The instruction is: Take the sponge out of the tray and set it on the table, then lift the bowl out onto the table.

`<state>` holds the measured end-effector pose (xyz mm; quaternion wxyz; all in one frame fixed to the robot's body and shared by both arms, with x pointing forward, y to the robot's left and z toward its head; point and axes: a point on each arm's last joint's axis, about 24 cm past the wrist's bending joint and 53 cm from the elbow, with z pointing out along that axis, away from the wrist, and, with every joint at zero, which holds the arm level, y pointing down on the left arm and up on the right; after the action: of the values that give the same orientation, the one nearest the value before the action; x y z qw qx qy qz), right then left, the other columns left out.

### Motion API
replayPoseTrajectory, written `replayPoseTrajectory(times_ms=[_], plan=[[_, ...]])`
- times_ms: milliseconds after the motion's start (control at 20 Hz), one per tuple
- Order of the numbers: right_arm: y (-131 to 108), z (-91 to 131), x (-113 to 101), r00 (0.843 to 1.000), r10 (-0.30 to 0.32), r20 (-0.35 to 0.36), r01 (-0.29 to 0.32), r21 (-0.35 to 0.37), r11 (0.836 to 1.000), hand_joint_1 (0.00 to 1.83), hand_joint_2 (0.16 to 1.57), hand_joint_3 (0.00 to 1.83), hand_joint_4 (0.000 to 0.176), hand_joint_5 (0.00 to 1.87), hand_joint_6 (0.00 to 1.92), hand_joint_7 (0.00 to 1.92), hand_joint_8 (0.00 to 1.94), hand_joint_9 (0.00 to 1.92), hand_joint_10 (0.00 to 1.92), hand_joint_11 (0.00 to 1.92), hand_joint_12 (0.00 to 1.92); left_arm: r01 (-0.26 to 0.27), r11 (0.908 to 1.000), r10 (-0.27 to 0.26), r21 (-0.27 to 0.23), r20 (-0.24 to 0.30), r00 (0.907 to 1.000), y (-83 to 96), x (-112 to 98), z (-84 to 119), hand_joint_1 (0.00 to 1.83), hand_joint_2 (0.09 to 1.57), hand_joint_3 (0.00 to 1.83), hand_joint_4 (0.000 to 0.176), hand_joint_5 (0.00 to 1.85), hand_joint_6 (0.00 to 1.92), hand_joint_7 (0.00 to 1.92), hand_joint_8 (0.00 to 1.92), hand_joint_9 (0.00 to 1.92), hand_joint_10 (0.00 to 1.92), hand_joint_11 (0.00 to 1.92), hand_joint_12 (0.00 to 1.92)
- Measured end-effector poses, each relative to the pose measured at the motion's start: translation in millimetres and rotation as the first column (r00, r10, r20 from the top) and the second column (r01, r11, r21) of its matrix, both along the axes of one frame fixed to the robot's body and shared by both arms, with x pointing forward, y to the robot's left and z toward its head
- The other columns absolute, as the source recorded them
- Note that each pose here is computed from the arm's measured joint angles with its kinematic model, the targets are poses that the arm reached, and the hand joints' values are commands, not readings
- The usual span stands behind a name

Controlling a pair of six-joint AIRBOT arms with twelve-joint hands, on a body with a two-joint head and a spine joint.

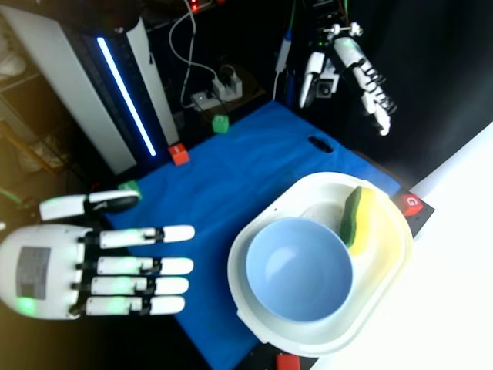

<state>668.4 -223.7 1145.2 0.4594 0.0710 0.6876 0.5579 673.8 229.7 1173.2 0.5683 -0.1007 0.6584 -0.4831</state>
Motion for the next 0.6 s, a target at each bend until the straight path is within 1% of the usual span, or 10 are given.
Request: replayPoseTrajectory(times_ms=[50,100,200,250,300,350,400,500,550,600], plan=[[0.0,-0.3,0.1,1.000,0.000,-0.001,0.000,-0.001,1.000,0.12,1.28,0.01,0.090,0.38,0.01,0.16,0.00,0.09,0.01,0.02,0.21,0.001,1.0000,-0.001,-0.001,-0.009,1.0000,-1.8,0.2,-3.1,0.60,0.98,0.00,0.115,0.13,0.00,0.05,0.00,0.00,0.00,0.00,0.00],[-0.2,0.0,0.2,1.000,-0.001,-0.001,0.001,0.001,1.000,0.12,1.28,0.01,0.089,0.39,0.02,0.16,0.01,0.10,0.01,0.02,0.22,0.006,0.9999,-0.005,0.010,-0.019,0.9998,-3.4,-0.2,-7.0,0.61,0.97,0.00,0.109,0.14,0.01,0.06,0.00,0.00,0.00,0.00,0.00],[-0.1,-0.1,0.1,1.000,-0.001,-0.001,0.001,0.000,1.000,0.16,1.28,0.00,0.101,0.44,0.01,0.18,0.01,0.12,0.01,0.04,0.23,0.005,0.9999,-0.005,0.015,-0.024,0.9997,-3.3,0.0,-8.4,0.63,0.92,0.00,0.136,0.16,0.01,0.07,0.01,0.00,0.00,0.00,0.00],[0.0,-0.2,0.0,1.000,0.000,-0.001,0.000,0.000,1.000,0.16,1.29,0.01,0.084,0.45,0.02,0.19,0.01,0.12,0.01,0.04,0.23,0.005,0.9998,-0.005,0.019,-0.020,0.9998,-2.7,1.0,-7.4,0.65,0.92,0.00,0.110,0.16,0.01,0.09,0.01,0.00,0.00,0.00,0.00],[-0.4,0.0,0.3,1.000,-0.001,0.001,0.001,-0.001,1.000,0.15,1.30,0.01,0.084,0.46,0.02,0.19,0.01,0.12,0.01,0.05,0.23,0.005,0.9997,-0.005,0.025,-0.012,0.9999,-2.7,4.0,-4.2,0.71,0.94,0.00,0.089,0.15,0.00,0.08,0.01,0.00,0.00,0.00,0.00],[-0.6,-0.2,0.8,1.000,-0.001,0.001,0.001,-0.001,1.000,0.18,1.31,0.01,0.078,0.48,0.01,0.20,0.01,0.14,0.01,0.05,0.24,0.004,0.9997,-0.005,0.025,0.006,1.0000,-4.2,9.2,2.9,0.73,0.97,0.01,0.086,0.16,0.01,0.10,0.01,0.01,0.01,0.00,0.00],[-0.6,-0.7,1.2,1.000,-0.003,0.001,0.003,-0.001,1.000,0.19,1.31,0.01,0.072,0.48,0.01,0.19,0.00,0.13,0.00,0.03,0.23,-0.004,0.9995,0.002,0.033,0.040,0.9992,-8.2,20.3,14.1,0.72,0.99,0.00,0.088,0.17,0.00,0.12,0.01,0.03,0.01,0.00,0.00],[2.2,-2.5,0.7,1.000,0.003,-0.002,-0.003,0.004,1.000,0.20,1.35,0.01,0.106,0.46,0.00,0.21,0.01,0.13,0.00,0.04,0.24,-0.018,0.9977,0.012,0.065,0.085,0.9963,-21.7,41.9,29.1,0.62,0.93,0.00,0.126,0.23,0.01,0.18,0.01,0.11,0.01,0.08,0.05],[4.1,-4.6,0.0,1.000,0.008,-0.004,-0.008,0.002,1.000,0.23,1.35,0.01,0.107,0.48,0.01,0.23,0.01,0.13,0.00,0.04,0.25,-0.009,0.9944,0.001,0.106,0.084,0.9965,-32.6,51.9,27.4,0.67,0.92,0.00,0.097,0.28,0.00,0.24,0.00,0.17,0.01,0.10,0.08],[4.6,-6.1,0.0,1.000,0.012,-0.003,-0.012,-0.004,1.000,0.24,1.35,0.00,0.112,0.49,0.00,0.24,0.00,0.14,0.00,0.01,0.34,-0.002,0.9906,-0.007,0.137,0.066,0.9978,-42.5,59.4,21.3,0.71,0.92,0.00,0.075,0.32,0.01,0.29,0.01,0.22,0.00,0.03,0.26]])
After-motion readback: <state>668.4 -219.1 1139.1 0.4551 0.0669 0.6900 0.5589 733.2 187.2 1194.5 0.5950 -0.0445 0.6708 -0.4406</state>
